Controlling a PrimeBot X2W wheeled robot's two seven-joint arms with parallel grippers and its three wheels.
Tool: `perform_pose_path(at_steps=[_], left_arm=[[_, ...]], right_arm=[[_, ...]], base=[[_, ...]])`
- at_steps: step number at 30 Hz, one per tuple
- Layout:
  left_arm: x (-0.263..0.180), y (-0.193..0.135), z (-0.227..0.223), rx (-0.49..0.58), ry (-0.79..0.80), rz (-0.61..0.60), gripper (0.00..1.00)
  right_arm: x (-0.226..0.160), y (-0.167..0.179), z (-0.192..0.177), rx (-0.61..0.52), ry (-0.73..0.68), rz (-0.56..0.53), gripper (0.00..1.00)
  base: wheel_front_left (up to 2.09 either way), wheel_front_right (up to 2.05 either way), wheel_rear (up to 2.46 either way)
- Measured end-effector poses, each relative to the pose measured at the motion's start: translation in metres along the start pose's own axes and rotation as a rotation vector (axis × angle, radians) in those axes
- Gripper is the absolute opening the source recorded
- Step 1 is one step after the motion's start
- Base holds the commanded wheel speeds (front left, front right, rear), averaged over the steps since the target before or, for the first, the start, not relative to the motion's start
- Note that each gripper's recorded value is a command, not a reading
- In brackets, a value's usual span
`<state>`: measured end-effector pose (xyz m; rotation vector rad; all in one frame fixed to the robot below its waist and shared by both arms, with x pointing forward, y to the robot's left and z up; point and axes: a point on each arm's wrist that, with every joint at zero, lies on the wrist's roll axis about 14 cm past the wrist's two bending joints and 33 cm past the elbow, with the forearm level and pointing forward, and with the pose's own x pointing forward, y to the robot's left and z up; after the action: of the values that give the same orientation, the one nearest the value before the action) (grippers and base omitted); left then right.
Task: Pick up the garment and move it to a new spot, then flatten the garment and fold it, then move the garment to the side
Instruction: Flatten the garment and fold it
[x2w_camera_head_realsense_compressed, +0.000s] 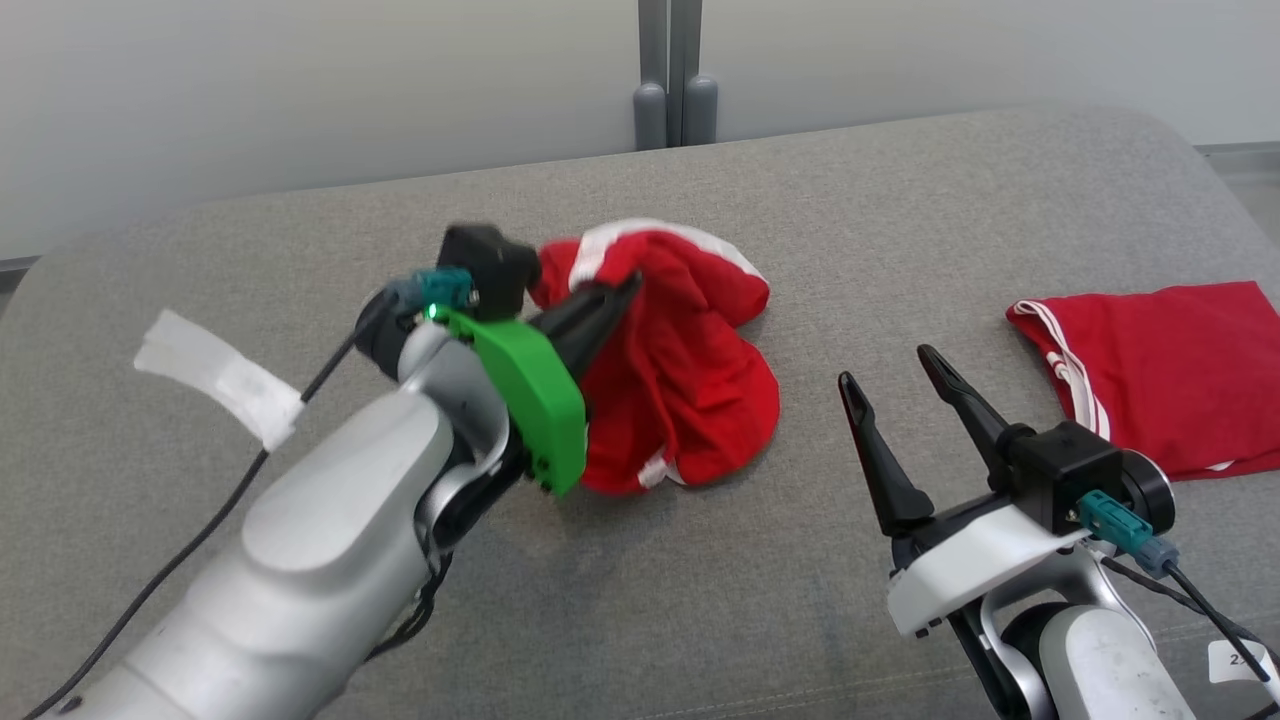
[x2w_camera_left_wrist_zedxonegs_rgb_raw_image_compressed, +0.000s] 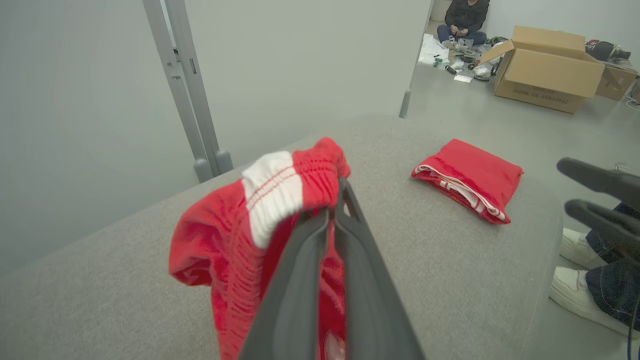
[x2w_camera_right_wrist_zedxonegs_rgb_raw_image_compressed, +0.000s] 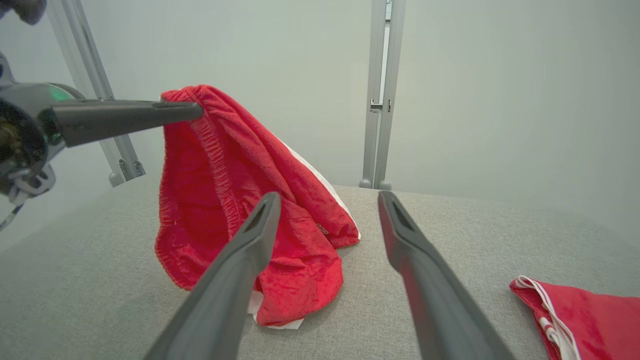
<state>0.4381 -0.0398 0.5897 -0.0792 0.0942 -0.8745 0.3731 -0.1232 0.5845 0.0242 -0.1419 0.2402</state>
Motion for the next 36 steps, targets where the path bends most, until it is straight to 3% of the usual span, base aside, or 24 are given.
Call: perform_pose_path(at_steps=[8, 15, 16, 17, 25, 36], left_arm=[[-0.079, -0.006, -0.127, -0.124, 0.342, -0.004, 0.00], [-0.122, 0.008, -0.163, -0.183, 0.449, 0.080, 0.00], [-0.126, 0.012, -0.166, -0.181, 0.456, 0.104, 0.57], [-0.130, 0.016, -0.169, -0.182, 0.461, 0.126, 1.00], [-0.148, 0.035, -0.187, -0.238, 0.500, 0.279, 1.00], [-0.172, 0.069, -0.155, -0.332, 0.234, 0.549, 1.00]], right_arm=[[0.002, 0.001, -0.005, -0.009, 0.021, 0.005, 1.00], [0.007, 0.010, -0.007, -0.009, 0.028, 0.033, 1.00], [0.008, 0.012, -0.007, -0.008, 0.028, 0.041, 1.00], [0.008, 0.014, -0.007, -0.008, 0.028, 0.047, 1.00], [0.009, 0.017, -0.006, -0.010, 0.031, 0.054, 1.00], [0.002, 0.008, -0.011, -0.015, 0.055, 0.024, 1.00]], base=[[0.00, 0.00, 0.00], [0.00, 0.00, 0.00], [0.00, 0.00, 0.00], [0.00, 0.00, 0.00], [0.00, 0.00, 0.00], [0.00, 0.00, 0.00]])
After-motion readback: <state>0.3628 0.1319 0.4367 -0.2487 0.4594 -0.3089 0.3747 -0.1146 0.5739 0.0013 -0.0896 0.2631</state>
